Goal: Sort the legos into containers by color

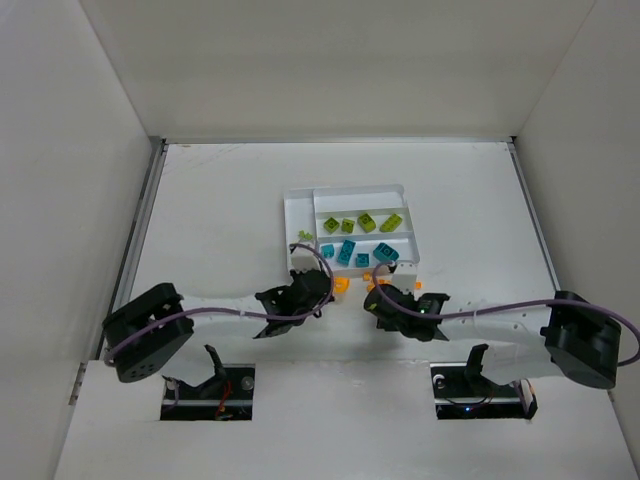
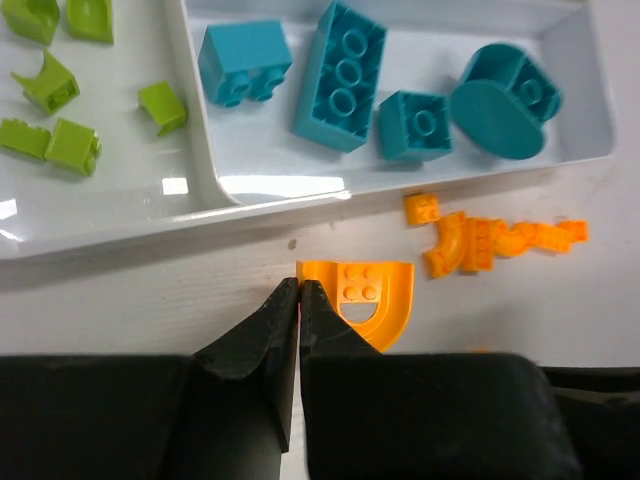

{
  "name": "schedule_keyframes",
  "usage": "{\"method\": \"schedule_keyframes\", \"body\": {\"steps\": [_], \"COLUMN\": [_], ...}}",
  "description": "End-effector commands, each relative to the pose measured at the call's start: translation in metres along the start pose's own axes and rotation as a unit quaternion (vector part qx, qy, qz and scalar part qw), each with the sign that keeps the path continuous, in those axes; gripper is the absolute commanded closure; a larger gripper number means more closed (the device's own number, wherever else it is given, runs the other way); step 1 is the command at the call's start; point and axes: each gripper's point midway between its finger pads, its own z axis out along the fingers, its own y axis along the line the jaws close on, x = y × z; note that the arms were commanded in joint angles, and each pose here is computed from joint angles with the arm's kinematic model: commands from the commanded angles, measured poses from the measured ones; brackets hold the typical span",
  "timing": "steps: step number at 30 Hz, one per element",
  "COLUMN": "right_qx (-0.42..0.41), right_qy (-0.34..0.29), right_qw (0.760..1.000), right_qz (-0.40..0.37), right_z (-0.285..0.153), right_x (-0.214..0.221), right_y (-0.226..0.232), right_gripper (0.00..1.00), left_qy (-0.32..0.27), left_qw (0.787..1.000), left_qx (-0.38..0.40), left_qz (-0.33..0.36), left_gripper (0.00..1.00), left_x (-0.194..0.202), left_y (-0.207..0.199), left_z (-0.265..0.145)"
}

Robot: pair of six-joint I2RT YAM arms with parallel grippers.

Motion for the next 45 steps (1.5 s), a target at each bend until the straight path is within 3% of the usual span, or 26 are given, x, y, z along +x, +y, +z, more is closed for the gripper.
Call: {"method": "schedule_keyframes", "body": {"steps": [1,6,12,18,27,35,41,45], "right_qx": [-0.025,-0.039,-0.054,-0.076,-0.102,-0.122,-0.137,-0.155], "right_qy": [0.009,0.006,-0.005,-0.026,-0.041,-0.056,-0.095,-0.124], "right_qw": [1.0,0.999,0.998,0.996,0.993,0.99,0.984,0.976], "right_qz": [0.001,0.001,0.011,0.03,0.041,0.049,0.07,0.085], "right_z": [-0.001,-0.003,-0.01,-0.02,-0.023,-0.029,-0.037,-0.042], "right_x": [0.001,0.002,-0.002,-0.012,-0.019,-0.031,-0.071,-0.105], "right_y": [0.019,0.028,0.033,0.033,0.042,0.051,0.057,0.065], "right_gripper": [0.73,0.79,0.79,0.79,0.79,0.79,0.79,0.79], "left_qy": [-0.028,-0.056,-0.098,-0.125,-0.114,-0.112,-0.113,-0.131], "left_qw": [0.999,0.997,0.991,0.989,0.992,0.991,0.991,0.989], "left_qx": [0.022,0.034,0.036,0.024,-0.024,-0.055,-0.058,-0.044], "left_qz": [-0.013,-0.036,-0.08,-0.07,-0.049,-0.04,-0.04,-0.05], "left_gripper": [1.0,1.0,1.0,1.0,0.98,0.97,0.81,0.72], "left_x": [-0.027,-0.069,-0.125,-0.168,-0.189,-0.202,-0.197,-0.202], "left_y": [-0.009,-0.013,-0.021,-0.03,-0.009,0.012,0.015,0.009], "left_z": [-0.013,-0.01,0.024,0.065,0.148,0.178,0.177,0.155]}}
